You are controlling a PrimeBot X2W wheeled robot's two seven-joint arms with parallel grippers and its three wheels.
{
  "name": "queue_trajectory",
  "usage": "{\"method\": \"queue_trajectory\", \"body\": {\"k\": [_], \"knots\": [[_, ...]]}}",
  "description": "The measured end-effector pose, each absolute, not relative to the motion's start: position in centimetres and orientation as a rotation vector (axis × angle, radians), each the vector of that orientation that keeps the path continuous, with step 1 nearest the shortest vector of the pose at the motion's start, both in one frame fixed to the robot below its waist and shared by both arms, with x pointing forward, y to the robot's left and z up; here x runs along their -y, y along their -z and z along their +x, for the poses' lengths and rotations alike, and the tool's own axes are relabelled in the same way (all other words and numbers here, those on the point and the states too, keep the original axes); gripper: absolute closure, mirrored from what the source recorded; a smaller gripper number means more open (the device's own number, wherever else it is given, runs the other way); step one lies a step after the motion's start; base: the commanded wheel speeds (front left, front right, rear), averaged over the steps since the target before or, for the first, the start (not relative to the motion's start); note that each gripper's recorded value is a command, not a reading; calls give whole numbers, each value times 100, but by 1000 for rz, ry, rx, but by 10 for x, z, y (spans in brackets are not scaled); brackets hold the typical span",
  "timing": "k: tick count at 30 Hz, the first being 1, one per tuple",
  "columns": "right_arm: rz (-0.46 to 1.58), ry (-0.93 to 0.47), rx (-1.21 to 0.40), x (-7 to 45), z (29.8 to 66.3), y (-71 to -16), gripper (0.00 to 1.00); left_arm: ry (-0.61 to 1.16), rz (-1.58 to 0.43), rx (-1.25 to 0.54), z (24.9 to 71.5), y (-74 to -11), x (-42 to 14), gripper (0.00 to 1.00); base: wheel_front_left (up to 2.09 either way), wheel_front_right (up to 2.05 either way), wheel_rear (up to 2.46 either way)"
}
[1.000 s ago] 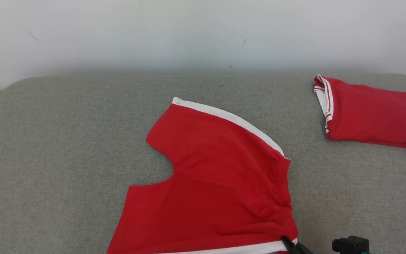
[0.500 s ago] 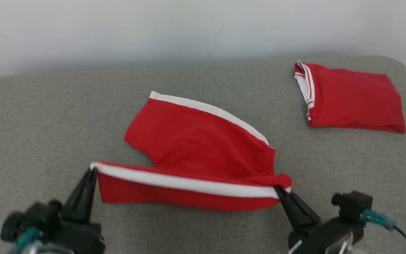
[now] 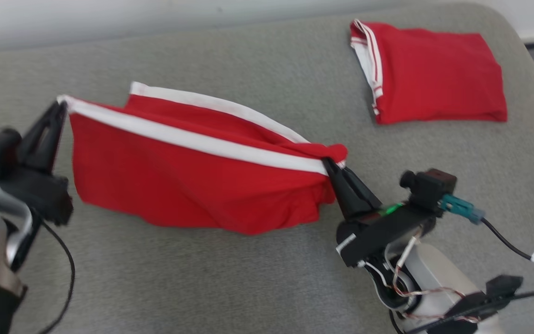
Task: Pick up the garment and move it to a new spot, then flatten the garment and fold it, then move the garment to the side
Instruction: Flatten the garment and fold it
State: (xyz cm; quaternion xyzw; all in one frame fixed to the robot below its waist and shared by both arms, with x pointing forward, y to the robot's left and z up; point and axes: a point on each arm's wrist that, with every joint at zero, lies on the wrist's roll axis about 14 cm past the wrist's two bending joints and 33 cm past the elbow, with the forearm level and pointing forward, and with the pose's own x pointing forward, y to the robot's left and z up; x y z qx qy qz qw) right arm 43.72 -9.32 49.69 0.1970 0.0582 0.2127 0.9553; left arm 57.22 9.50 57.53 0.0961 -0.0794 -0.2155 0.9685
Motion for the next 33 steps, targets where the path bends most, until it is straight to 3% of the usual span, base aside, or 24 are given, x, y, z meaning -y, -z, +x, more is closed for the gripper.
{"method": "queue_trajectory", "body": {"k": [14,24,25,26,27,33], "knots": [[425,-324,-155,114,464,-471,100,531,241,26,645,-526,-46,100,0,0,0],[410,-292,-184,121,468,-459,100,582,242,-30,659,-494,-20,100,0,0,0],[407,-293,-191,120,467,-457,84,583,245,-38,658,-491,-21,100,0,0,0],[405,-294,-196,120,466,-456,56,585,247,-36,658,-490,-20,56,0,0,0],[404,-295,-198,119,466,-455,3,585,247,-25,659,-492,-21,0,0,0,0],[380,-309,-178,120,465,-463,0,587,237,0,651,-497,-22,0,0,0,0]]}}
